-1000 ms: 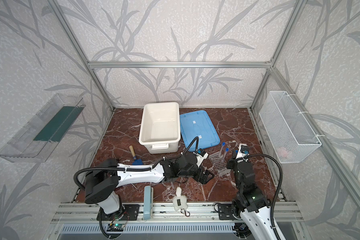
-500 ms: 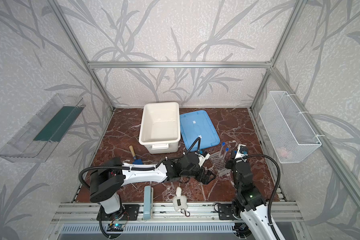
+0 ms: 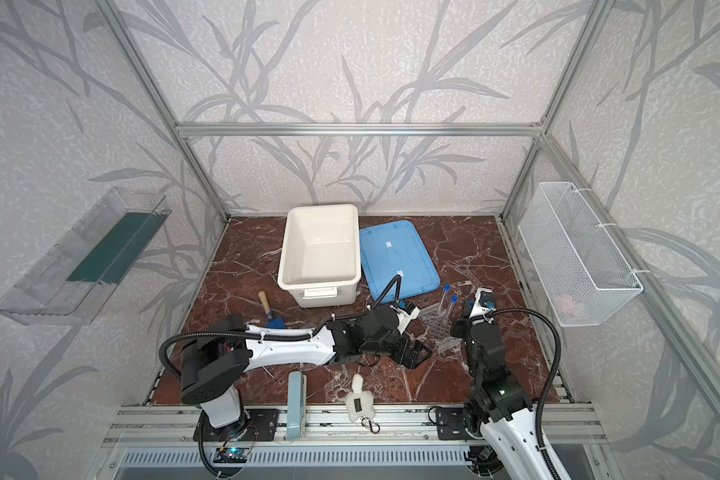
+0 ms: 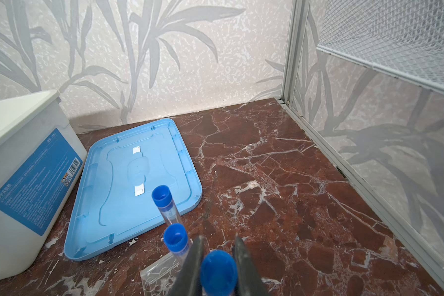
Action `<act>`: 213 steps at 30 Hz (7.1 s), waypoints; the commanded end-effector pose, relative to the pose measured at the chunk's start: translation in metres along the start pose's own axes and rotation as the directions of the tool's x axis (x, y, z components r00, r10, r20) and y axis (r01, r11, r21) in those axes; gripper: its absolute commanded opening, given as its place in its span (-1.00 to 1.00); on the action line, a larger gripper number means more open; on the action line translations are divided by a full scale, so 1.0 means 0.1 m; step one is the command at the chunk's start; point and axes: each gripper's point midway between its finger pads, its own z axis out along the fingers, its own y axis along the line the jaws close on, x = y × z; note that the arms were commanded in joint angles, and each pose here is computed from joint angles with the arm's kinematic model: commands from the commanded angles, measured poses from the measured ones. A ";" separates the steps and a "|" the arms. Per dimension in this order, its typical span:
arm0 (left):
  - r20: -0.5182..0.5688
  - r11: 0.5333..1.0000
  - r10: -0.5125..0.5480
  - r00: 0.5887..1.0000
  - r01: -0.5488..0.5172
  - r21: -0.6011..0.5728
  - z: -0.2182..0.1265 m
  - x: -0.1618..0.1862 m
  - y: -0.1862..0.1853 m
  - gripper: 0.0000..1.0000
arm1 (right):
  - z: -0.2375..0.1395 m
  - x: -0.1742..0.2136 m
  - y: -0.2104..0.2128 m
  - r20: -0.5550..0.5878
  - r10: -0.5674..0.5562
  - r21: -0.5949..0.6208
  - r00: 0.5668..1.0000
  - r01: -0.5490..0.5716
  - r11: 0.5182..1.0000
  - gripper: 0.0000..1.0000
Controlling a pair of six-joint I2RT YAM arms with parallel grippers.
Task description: Organize the chemistry lab equipment
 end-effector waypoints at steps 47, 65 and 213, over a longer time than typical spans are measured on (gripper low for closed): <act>0.263 0.984 0.148 0.953 -0.116 -0.134 -1.41 -1.17 -0.26 0.98 | -0.39 -0.91 0.26 0.005 0.077 -0.115 0.997 -0.076 0.991 0.98; 0.382 0.816 0.007 0.924 0.216 -0.536 -3.25 -1.65 1.14 0.99 | -0.21 -1.13 1.89 -0.240 -0.168 -0.539 0.956 0.013 0.842 0.98; 0.830 0.340 -0.532 0.166 0.940 0.029 -2.86 -1.40 2.86 0.58 | -0.02 -0.12 2.59 -0.364 -0.180 -0.562 0.914 -0.062 0.825 0.99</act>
